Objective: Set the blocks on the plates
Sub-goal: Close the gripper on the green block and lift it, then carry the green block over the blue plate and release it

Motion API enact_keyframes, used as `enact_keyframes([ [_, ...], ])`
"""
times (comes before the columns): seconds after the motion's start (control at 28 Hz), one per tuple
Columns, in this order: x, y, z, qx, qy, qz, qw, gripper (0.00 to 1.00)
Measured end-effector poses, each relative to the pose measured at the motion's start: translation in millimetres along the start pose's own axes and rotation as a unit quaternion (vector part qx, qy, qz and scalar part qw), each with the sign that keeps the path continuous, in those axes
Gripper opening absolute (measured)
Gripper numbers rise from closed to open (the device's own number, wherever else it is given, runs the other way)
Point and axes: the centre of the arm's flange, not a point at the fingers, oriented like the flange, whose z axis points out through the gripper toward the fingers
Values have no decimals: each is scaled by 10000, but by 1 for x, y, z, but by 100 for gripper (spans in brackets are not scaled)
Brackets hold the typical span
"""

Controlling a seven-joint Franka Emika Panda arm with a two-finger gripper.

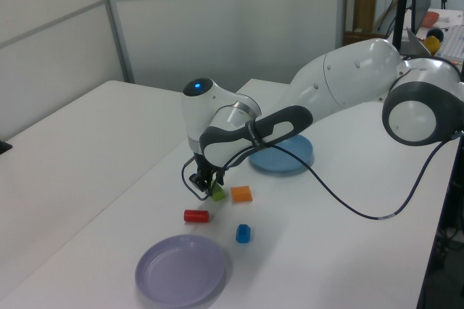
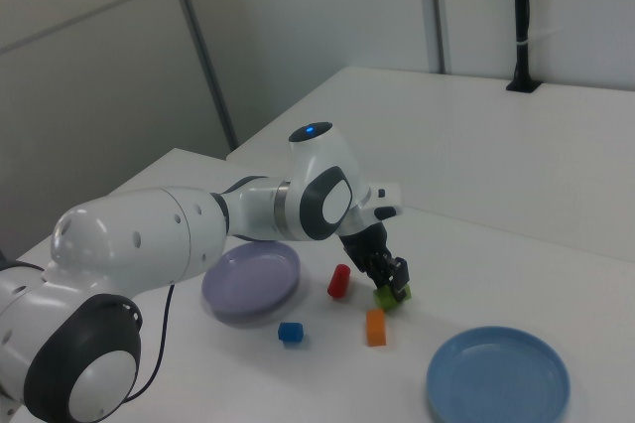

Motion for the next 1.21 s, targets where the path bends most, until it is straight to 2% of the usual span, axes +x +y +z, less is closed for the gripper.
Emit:
enact_keyframes([
  [0.11, 0, 0, -1, -1, 9, -1, 10000, 34],
  [0.43, 2, 0, -3, 7, 43, 18, 10000, 34],
  [0.61, 14, 11, -28, 22, 300, 142, 9994, 34],
  [0.75, 25, 49, -52, -99, 504, 397, 9979, 34],
  [0.86, 30, 96, -56, -291, 555, 688, 9957, 34],
  [1.07, 23, 181, -27, -599, 303, 985, 9929, 34],
  [1.21, 15, 210, -6, -705, 108, 1039, 9920, 34],
])
